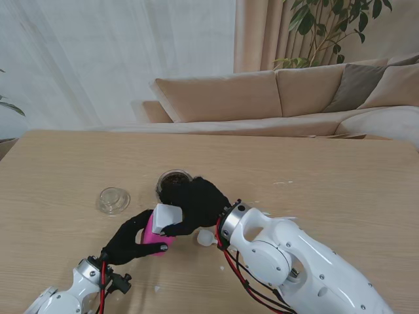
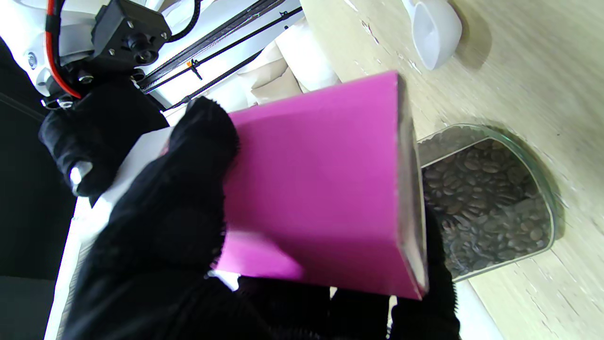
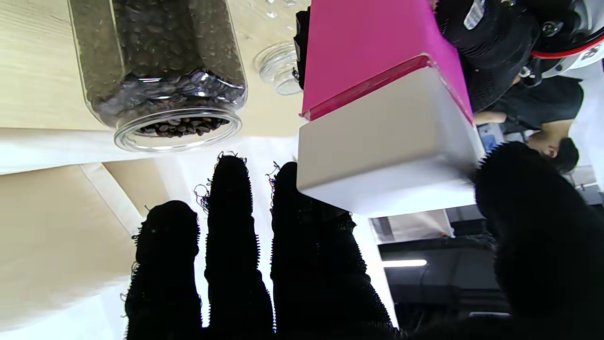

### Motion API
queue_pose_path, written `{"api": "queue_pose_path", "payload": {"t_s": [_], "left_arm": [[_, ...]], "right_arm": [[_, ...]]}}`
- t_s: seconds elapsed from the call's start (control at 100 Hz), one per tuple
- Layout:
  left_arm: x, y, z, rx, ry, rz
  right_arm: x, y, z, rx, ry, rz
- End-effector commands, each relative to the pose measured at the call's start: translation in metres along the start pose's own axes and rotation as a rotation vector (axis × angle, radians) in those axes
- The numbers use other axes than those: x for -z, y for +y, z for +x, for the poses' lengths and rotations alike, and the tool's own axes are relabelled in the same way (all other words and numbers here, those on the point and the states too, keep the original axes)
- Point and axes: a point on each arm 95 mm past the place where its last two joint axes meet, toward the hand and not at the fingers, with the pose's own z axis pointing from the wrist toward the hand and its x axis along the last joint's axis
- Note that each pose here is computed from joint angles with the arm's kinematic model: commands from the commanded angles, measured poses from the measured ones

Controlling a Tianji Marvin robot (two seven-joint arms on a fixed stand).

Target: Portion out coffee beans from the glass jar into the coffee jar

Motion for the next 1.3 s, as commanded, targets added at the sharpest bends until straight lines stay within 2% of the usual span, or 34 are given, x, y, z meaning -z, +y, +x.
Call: {"api": "queue_pose_path", "payload": {"t_s": [0.0,0.27,0.56,0.86,1.06,1.29], "left_arm": [[0.0,0.005,0.003,0.009,0.01,-0.013],[0.0,0.005,0.003,0.009,0.009,-0.014],[0.0,0.003,0.002,0.012,-0.001,-0.014],[0.0,0.002,0.002,0.012,-0.004,-0.019],[0.0,0.003,0.003,0.013,-0.003,-0.024],[0.0,0.003,0.003,0.014,0.0,-0.028]], "right_arm": [[-0.001,-0.004,0.002,-0.017,-0.005,0.015],[0.002,-0.003,0.001,-0.031,-0.016,0.028],[0.022,0.007,0.002,-0.043,-0.006,-0.012],[0.036,0.014,0.003,0.105,0.059,-0.01],[0.032,0.01,0.0,0.155,0.109,-0.004],[0.023,0.005,-0.002,0.165,0.141,0.018]]}}
